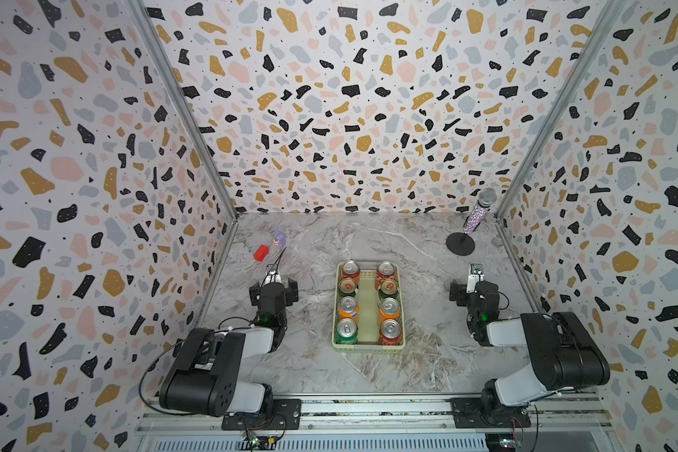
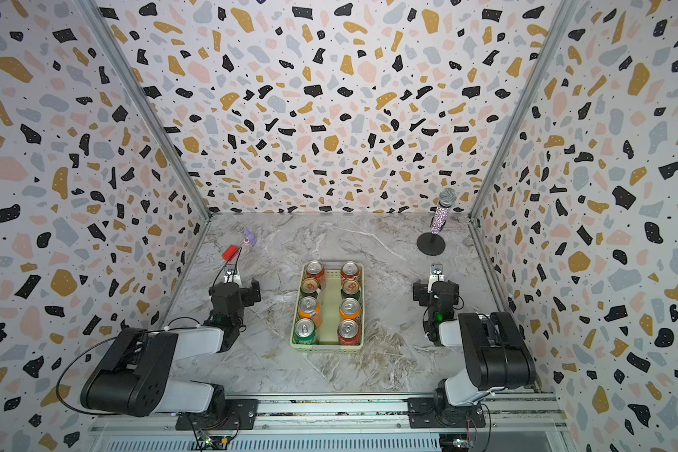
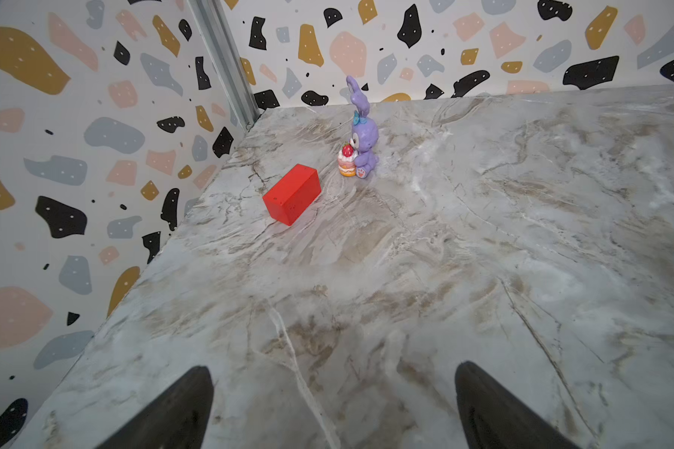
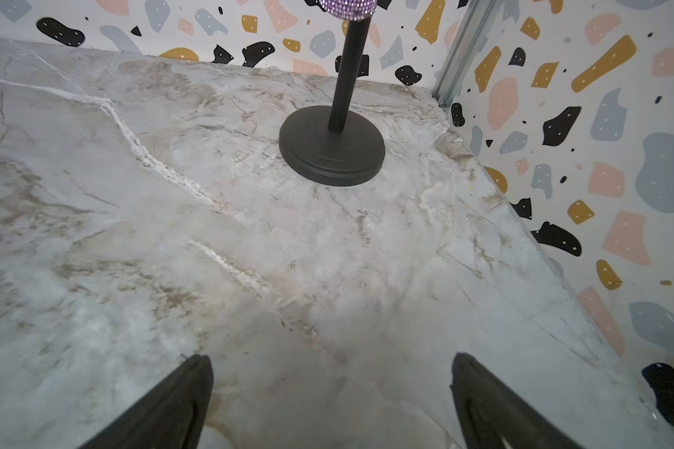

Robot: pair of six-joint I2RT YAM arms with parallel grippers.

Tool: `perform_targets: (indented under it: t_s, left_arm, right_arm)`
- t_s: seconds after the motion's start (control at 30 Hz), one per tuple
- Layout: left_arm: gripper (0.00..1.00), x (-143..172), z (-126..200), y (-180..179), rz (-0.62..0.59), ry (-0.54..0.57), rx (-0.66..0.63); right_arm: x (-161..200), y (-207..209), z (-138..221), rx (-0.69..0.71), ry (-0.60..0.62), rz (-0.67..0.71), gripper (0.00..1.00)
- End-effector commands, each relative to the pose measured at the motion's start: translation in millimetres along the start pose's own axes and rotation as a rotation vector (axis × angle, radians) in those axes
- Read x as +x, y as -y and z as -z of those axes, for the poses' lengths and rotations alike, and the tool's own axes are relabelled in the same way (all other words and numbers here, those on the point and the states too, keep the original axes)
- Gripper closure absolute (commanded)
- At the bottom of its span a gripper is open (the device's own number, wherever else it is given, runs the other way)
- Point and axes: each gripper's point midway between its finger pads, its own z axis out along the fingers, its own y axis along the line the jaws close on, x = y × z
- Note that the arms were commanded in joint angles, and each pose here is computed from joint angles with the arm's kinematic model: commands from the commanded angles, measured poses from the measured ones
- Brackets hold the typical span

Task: Take out the drinks from the basket
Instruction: Pick up the drink from the basket.

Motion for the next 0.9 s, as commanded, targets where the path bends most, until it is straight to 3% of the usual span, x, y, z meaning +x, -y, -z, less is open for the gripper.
perform_targets:
  t_s: [0.0, 0.7, 0.87]
  left_arm:
    - [0.0, -8, 0, 1, 0.003, 0.031, 0.005]
    - [0.0, -9, 1, 2, 0.003, 0.038, 0.007]
    - [0.01, -21, 21, -8, 0.032, 0.08, 0.0]
  right_arm:
    - [-13, 1, -2, 0.002, 0.024, 0.002, 0.0]
    - [-12, 2, -2, 0.008, 0.028, -0.001, 0.0]
    - [-15, 14, 12, 0.063, 0.089, -0.038, 0.0]
